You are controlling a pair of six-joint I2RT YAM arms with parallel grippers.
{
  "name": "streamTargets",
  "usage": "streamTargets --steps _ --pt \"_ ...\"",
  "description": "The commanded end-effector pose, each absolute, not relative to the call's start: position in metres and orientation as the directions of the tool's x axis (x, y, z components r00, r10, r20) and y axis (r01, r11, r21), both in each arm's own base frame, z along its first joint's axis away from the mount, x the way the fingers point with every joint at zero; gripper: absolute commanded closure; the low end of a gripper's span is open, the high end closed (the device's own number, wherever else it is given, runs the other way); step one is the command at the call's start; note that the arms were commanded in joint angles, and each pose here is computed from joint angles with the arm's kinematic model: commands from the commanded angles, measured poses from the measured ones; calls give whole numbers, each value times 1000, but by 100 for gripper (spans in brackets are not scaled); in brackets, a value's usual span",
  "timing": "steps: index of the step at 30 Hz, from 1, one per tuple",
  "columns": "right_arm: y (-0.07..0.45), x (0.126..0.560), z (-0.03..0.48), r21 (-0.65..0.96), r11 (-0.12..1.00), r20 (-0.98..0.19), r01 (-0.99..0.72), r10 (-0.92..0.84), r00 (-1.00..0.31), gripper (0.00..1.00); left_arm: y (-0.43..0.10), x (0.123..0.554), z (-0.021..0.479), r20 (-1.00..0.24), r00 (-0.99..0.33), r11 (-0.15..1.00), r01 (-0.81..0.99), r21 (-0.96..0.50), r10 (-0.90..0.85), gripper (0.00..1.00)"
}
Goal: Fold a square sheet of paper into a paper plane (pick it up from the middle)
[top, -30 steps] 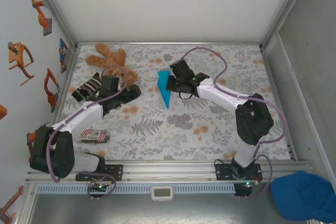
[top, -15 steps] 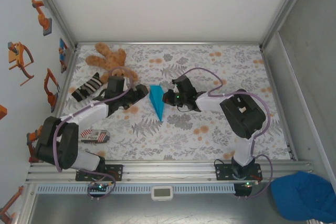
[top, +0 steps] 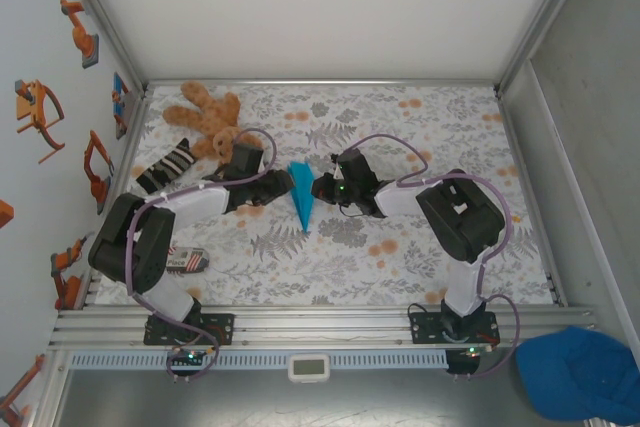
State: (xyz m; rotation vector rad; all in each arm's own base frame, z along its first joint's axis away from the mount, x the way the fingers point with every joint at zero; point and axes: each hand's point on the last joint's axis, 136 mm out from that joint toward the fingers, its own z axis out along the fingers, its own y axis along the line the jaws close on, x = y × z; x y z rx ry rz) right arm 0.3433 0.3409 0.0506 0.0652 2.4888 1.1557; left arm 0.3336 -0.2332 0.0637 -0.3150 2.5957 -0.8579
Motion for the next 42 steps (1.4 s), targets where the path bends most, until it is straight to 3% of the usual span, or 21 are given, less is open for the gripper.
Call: streamTargets --steps 1,5,10,16,19,25,36,42 --pt "340 348 63 754 643 -355 -135 225 -908 100 -235 337 61 -288 -902 796 -94 -598 -323 65" --pt "340 348 62 753 644 -353 -134 224 -908 100 -240 337 56 -270 -911 789 -89 -607 -311 68" --pt "340 348 62 754 643 -351 -135 220 -910 100 -243 340 50 -258 -921 798 -85 -596 -291 78" --pt "341 348 60 755 642 -345 -133 217 -913 100 -250 344 48 -254 -932 801 -61 -595 -259 80" --pt "339 349 60 755 644 -343 -128 221 -913 100 -250 347 46 -253 -933 805 -59 -590 -254 87" --pt "332 353 58 724 674 -355 -145 184 -917 90 -249 347 44 -250 -938 812 -51 -582 -239 100" --pt "335 356 52 720 677 -349 -152 164 -923 86 -249 346 43 -242 -942 806 -48 -590 -234 100" --pt "329 357 54 714 684 -359 -147 178 -916 97 -247 348 49 -252 -937 792 -43 -609 -244 100"
